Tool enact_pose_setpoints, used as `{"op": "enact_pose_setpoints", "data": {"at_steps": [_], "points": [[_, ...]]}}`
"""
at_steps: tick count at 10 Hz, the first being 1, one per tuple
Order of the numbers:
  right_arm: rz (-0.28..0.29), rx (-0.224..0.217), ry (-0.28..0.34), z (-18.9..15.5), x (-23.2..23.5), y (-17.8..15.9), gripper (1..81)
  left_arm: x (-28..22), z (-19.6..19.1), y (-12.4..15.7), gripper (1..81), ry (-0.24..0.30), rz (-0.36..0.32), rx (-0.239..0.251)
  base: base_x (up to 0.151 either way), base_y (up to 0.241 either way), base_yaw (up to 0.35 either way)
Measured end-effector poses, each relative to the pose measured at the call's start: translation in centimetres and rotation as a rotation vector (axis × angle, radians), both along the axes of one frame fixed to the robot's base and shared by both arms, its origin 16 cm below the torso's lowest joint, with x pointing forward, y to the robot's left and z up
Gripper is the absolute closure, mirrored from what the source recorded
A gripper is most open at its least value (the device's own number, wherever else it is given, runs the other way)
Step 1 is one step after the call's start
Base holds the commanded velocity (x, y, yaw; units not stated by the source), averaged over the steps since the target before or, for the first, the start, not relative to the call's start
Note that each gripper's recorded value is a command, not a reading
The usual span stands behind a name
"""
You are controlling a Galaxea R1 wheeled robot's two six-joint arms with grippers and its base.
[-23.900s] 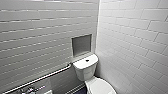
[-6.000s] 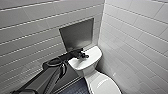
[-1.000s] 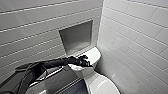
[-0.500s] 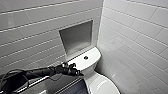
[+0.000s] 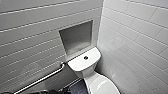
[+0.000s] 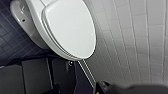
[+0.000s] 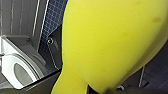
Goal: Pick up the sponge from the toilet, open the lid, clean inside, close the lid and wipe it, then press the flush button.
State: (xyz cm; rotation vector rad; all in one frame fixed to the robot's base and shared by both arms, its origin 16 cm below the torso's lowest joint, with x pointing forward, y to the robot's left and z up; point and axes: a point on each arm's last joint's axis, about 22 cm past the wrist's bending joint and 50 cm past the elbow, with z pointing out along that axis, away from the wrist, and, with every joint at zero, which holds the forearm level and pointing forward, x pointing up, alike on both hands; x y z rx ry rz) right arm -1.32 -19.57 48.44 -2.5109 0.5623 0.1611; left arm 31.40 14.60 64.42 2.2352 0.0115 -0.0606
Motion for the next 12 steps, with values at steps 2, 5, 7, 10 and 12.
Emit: {"op": "enact_pose_setpoints", "data": {"at_steps": [2, 5, 7, 10, 12], "points": [[0.007, -0.007, -0.012, -0.3, -0.2, 0.3, 81.1, -8.0, -2.1, 0.9, 81.1, 0.071, 0.035, 0.016, 0.0, 0.0, 0.0], [0.02, -0.016, -0.078, -0.4, 0.5, 1.2, 81.1, -19.4, -2.9, 1.2, 81.1, 0.11, 0.096, 0.038, 0.0, 0.0, 0.0], [0.03, -0.023, -0.119, -0.4, 0.6, 1.7, 81.1, -25.2, -4.7, 1.8, 81.1, 0.109, 0.136, 0.083, 0.0, 0.0, 0.0], [0.039, -0.038, -0.19, -0.5, 1.9, 1.8, 81.1, -27.2, -9.3, 2.2, 81.1, 0.034, 0.171, 0.174, 0.0, 0.0, 0.0], [0.048, -0.024, -0.24, -0.2, 3.5, 3.5, 81.1, -28.5, -12.6, 2.5, 81.1, 0.0, 0.183, 0.245, 0.0, 0.0, 0.0]]}}
